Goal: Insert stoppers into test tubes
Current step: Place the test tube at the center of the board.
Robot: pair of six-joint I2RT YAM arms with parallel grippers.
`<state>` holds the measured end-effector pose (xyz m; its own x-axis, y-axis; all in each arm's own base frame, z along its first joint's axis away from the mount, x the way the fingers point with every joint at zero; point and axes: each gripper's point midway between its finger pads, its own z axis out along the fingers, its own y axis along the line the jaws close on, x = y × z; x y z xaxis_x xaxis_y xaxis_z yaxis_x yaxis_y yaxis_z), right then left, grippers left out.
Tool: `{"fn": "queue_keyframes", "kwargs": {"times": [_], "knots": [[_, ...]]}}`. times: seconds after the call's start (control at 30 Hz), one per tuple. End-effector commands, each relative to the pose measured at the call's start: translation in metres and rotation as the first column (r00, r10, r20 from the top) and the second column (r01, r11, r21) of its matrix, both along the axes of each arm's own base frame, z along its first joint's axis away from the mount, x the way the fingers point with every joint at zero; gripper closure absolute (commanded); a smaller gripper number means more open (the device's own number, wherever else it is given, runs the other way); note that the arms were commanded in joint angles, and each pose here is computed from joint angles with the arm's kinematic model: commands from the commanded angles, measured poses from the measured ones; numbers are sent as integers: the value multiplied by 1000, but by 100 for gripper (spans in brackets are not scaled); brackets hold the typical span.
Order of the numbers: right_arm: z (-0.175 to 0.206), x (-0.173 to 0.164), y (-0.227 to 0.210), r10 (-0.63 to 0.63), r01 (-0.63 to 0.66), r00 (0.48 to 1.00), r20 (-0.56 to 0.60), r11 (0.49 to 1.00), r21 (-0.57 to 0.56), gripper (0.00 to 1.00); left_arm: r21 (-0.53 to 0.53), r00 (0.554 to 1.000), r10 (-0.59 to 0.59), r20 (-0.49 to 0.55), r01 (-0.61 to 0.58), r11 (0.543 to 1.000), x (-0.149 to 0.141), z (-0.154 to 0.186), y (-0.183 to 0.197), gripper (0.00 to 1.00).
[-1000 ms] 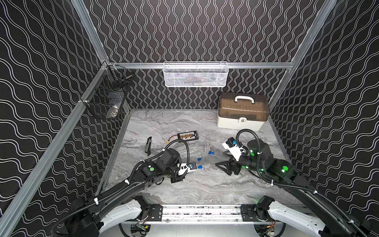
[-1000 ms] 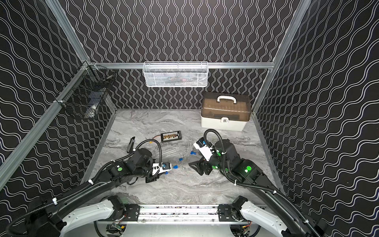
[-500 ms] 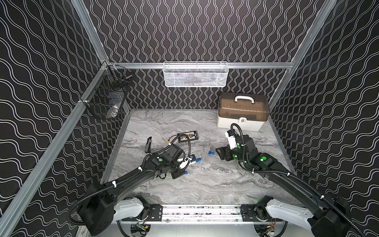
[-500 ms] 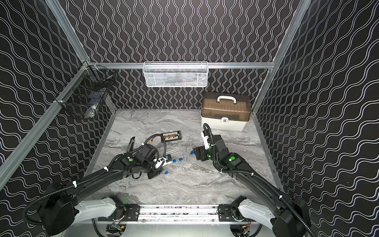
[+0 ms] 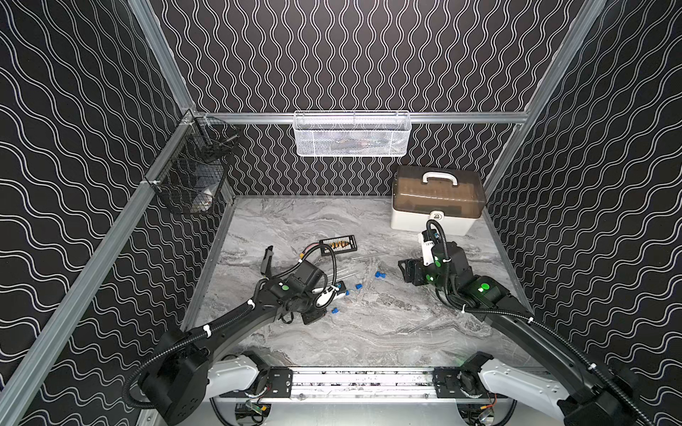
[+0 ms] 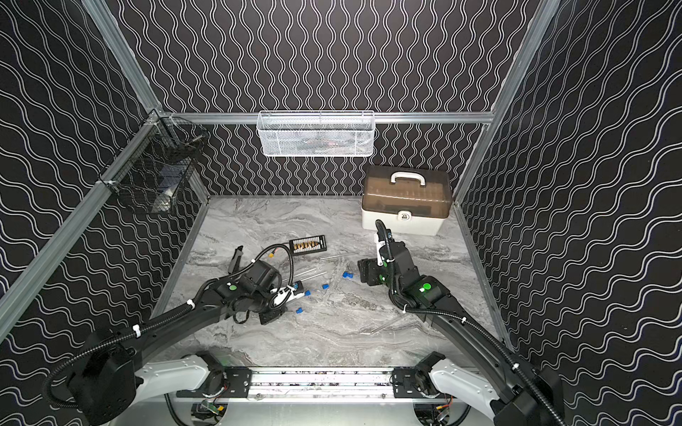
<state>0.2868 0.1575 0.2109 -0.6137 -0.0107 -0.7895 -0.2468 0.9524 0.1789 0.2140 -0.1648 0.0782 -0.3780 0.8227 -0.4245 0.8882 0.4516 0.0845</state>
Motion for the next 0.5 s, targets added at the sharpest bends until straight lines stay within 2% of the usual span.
{"fn": "queue_keyframes", "kwargs": {"times": [0.0,0.23,0.47], "knots": [[-2,-1,-6,-25,25,1000,19,1000,-2,21,41,999,-30,14,29,999,0,4,8,100],[-5,-6,5,34,-36,999,34,998,47,22,95,997,-30,-69,36,995,-16,-7,28,100],[-9,-13,8,76,-78,996,38,995,65,22,143,995,-22,-102,37,989,-26,-11,42,100]]}}
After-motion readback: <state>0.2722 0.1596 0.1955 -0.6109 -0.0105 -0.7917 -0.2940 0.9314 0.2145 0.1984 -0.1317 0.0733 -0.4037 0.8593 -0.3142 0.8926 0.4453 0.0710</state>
